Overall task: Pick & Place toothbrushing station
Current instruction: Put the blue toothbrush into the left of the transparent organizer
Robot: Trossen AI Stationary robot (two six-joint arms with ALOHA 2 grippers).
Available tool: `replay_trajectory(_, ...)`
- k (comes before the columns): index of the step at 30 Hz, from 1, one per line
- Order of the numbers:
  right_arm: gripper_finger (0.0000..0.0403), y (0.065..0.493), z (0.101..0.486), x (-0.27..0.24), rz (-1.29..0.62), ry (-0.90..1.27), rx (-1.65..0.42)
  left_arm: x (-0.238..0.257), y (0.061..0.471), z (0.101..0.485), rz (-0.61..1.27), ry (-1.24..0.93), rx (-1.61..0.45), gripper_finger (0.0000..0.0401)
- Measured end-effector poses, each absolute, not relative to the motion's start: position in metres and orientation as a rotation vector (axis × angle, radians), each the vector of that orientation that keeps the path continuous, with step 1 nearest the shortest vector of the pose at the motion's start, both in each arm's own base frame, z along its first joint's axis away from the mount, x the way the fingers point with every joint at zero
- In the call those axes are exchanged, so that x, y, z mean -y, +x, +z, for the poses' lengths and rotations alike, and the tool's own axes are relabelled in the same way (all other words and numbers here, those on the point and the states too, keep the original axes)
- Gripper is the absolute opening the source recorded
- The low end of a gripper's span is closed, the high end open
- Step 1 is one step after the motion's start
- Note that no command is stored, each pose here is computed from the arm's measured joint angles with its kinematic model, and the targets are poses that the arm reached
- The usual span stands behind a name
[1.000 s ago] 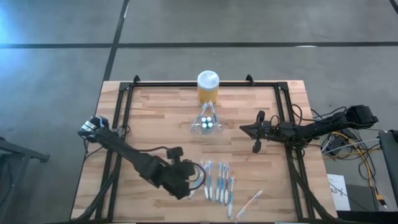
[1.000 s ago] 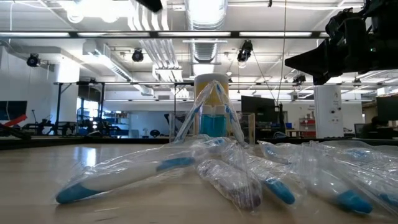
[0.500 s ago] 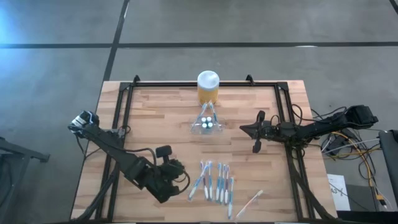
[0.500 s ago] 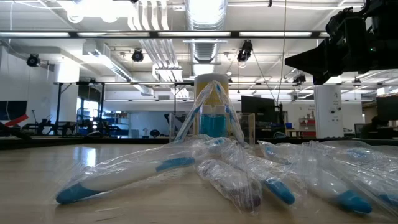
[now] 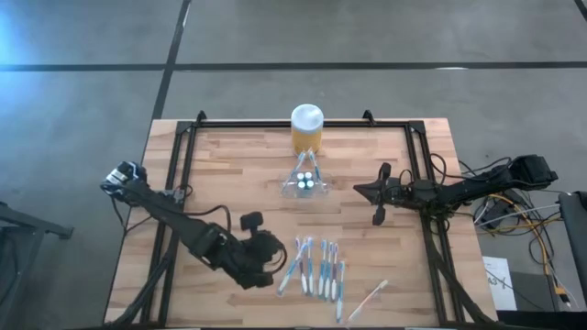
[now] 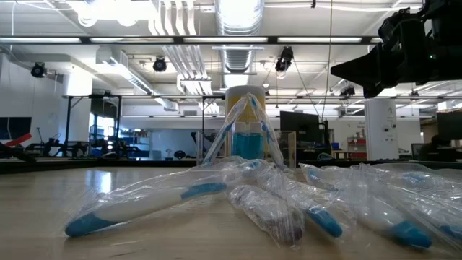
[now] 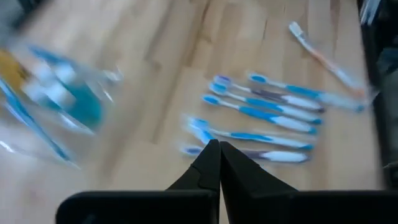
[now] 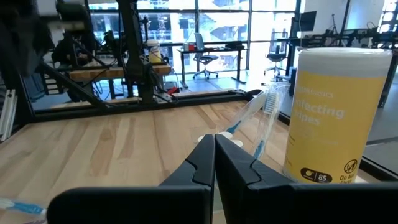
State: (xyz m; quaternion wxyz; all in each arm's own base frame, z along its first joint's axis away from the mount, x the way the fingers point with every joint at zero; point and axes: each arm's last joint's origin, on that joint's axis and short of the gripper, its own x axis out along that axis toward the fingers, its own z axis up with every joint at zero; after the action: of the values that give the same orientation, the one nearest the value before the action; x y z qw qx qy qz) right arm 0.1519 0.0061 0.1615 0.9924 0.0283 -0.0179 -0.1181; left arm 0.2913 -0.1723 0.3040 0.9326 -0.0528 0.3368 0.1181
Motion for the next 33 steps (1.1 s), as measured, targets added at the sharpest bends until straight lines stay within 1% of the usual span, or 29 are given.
replay_trajectory(2, 0.0008, 0.152, 0.161, -0.006, -0.237, 0.057, 0.036, 0.173, 0.297, 0.293, 0.252, -0.219, -0.699, 0.0014)
replay_trajectory(4, 0.0008, 0.152, 0.161, -0.006, -0.237, 0.058, 0.036, 0.175, 0.304, 0.277, 0.250, -0.276, -0.728, 0.0025)
replay_trajectory(7, 0.0008, 0.152, 0.162, -0.006, -0.237, 0.060, 0.039, 0.179, 0.315, 0.250, 0.235, -0.294, -0.793, 0.0049)
replay_trajectory(13, 0.0008, 0.152, 0.162, -0.006, -0.236, 0.072, 0.045, 0.180, 0.335, 0.217, 0.223, -0.309, -0.901, 0.0116)
replay_trajectory(18, 0.0008, 0.152, 0.162, -0.006, -0.237, 0.072, 0.045, 0.181, 0.350, 0.207, 0.214, -0.351, -0.942, 0.0173)
replay_trajectory(22, 0.0008, 0.152, 0.162, -0.006, -0.236, 0.075, 0.045, 0.182, 0.357, 0.199, 0.224, -0.361, -0.967, 0.0205)
replay_trajectory(26, 0.0008, 0.152, 0.162, -0.006, -0.236, 0.073, 0.044, 0.184, 0.361, 0.193, 0.229, -0.359, -1.012, 0.0221)
replay_trajectory(33, 0.0008, 0.152, 0.162, -0.006, -0.236, 0.070, 0.045, 0.183, 0.370, 0.179, 0.233, -0.367, -1.061, 0.0223)
